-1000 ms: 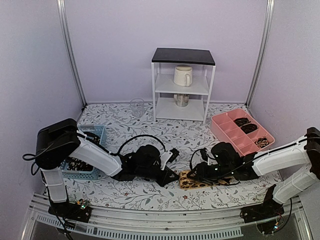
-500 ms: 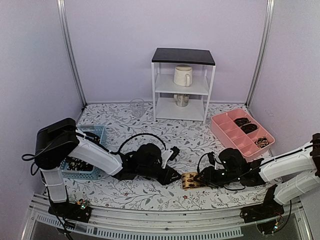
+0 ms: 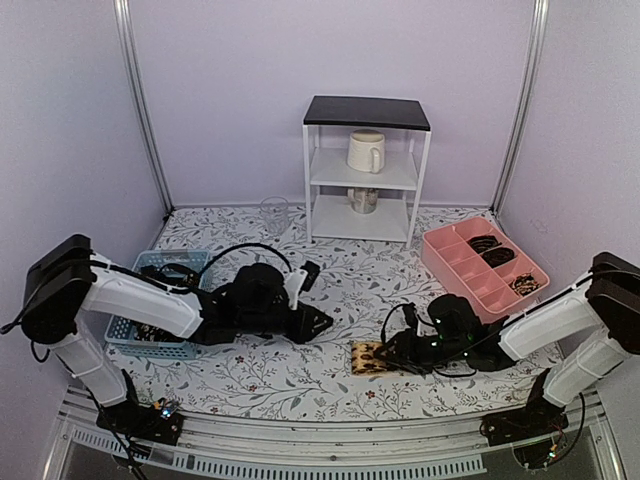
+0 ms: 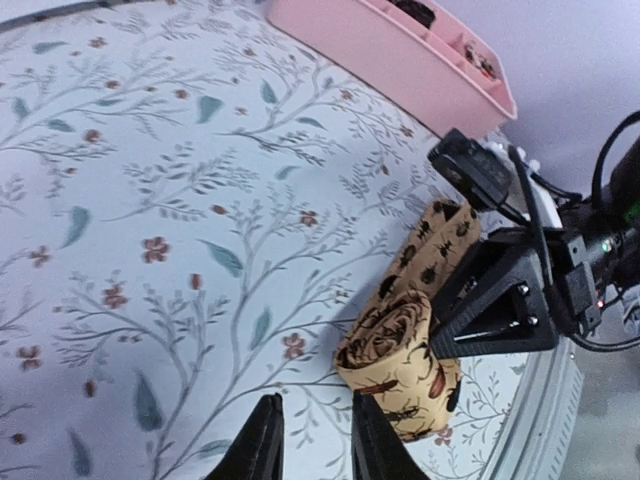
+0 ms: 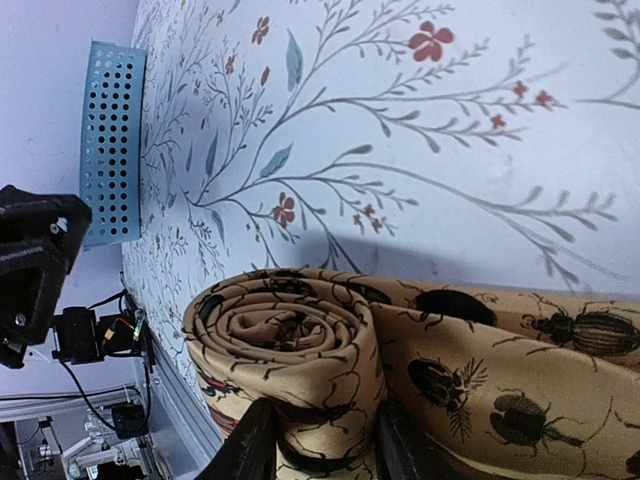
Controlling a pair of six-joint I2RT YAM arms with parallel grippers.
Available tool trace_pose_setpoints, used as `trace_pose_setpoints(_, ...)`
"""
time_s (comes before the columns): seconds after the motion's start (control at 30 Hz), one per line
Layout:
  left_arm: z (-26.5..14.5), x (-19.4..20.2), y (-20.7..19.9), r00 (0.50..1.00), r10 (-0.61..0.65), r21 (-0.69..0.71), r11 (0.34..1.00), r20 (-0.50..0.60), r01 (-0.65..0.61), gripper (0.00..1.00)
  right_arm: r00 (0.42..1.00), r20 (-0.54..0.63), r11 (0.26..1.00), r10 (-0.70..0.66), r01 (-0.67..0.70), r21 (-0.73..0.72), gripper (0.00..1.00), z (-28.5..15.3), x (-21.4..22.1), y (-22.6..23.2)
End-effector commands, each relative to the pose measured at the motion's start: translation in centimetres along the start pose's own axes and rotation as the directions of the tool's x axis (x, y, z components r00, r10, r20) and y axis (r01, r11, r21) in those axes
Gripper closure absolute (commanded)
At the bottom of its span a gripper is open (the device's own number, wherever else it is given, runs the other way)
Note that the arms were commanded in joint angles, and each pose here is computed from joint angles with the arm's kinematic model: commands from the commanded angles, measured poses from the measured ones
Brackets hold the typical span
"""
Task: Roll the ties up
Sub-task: Roll the tie at the center of the board.
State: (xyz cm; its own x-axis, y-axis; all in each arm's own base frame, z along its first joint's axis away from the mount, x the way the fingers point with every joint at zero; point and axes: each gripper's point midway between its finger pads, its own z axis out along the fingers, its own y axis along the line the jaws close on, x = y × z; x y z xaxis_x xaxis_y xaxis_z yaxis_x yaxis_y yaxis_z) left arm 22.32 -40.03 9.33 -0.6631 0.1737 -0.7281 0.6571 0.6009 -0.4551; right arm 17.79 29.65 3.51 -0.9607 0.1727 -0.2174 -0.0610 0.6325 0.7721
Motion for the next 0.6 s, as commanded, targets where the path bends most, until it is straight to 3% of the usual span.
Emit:
trace_pose_setpoints(0.0,-3.4,0.1,4.7,0.998,-0.049,-0.152,0.987,0.03,0.053,0.76,0.999,-0.04,1.0,0.016,-0.016,-0.006,0.67,1.9,0.4,1.2)
trace_pose_setpoints(0.27,-7.5,1.1,7.6,0.985,-0.129,-0.157,0.977,0.112,0.146,0.79,0.997,-0.077,0.999,0.027,-0.029,-0.034,0.67,5.7,-0.5,3.9)
trace_pose_setpoints(0.57,-4.6,3.3,4.8,0.985,-0.17,0.008,0.985,0.022,0.17,0.87,0.998,-0.053,1.0,0.023,-0.022,0.02,0.64,5.4,-1.1,3.2)
